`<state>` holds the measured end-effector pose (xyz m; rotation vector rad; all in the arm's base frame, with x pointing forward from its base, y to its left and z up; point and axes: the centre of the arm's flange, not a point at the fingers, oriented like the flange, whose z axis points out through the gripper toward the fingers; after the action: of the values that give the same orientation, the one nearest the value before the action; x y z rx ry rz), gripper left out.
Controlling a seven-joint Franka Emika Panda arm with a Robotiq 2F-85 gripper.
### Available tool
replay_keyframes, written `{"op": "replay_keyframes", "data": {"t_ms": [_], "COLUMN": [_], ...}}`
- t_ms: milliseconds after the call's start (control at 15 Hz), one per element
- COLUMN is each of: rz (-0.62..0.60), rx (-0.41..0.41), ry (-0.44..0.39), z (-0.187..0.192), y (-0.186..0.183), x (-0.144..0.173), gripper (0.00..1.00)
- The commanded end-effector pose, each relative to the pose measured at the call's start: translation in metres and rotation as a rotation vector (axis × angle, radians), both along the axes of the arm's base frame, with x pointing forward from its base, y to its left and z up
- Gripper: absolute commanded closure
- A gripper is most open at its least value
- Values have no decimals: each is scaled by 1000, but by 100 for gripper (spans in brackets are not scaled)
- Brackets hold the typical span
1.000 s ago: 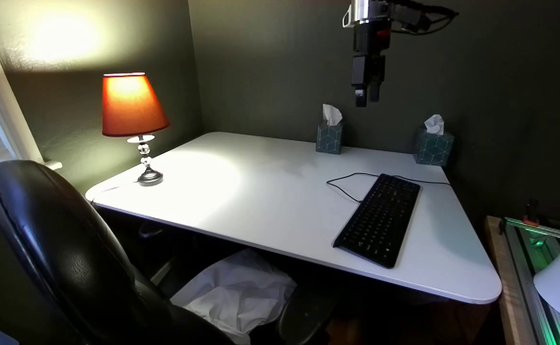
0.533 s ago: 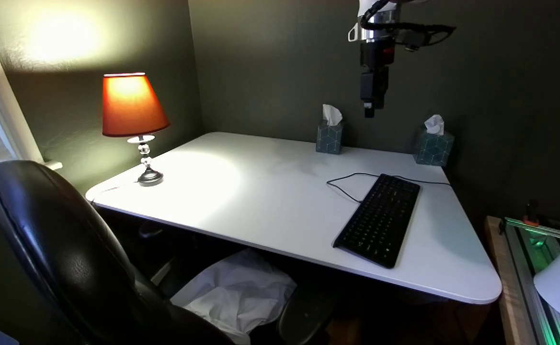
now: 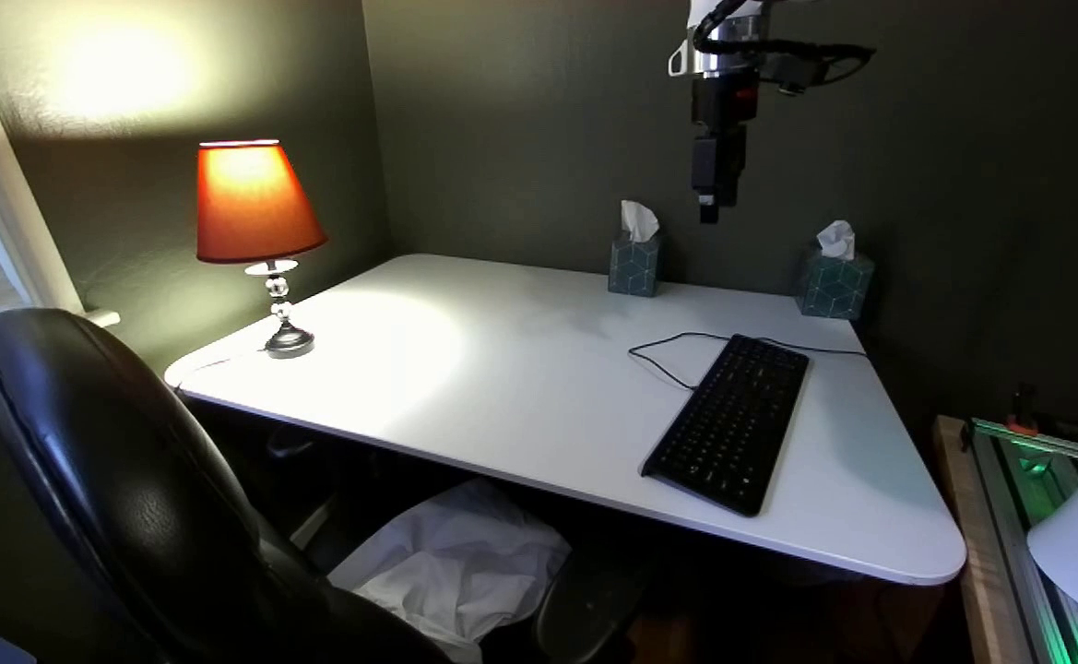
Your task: Press the up arrow key on the keyboard
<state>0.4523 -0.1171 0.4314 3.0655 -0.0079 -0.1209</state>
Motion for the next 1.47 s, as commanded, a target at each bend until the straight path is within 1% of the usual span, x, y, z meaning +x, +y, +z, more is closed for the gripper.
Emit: {"op": "replay_keyframes", "data": {"t_ms": [0, 67, 267, 533, 667, 867, 1067, 1267, 1400], "rz": [10, 0, -45, -125, -113, -47, -21, -23, -17], "rx": [-66, -84, -105, -132, -143, -159, -152, -126, -123], "ry": [6, 19, 85, 131, 112, 76, 58, 77, 116], "z": [-7, -16, -51, -88, -103, -130, -152, -170, -181], "y": [-6, -15, -42, -66, -75, -82, -86, -93, -98], "x": [-15, -19, -36, -54, -59, -56, -54, -53, -54], "gripper": [0, 0, 0, 0, 0, 0, 0, 0, 0]}}
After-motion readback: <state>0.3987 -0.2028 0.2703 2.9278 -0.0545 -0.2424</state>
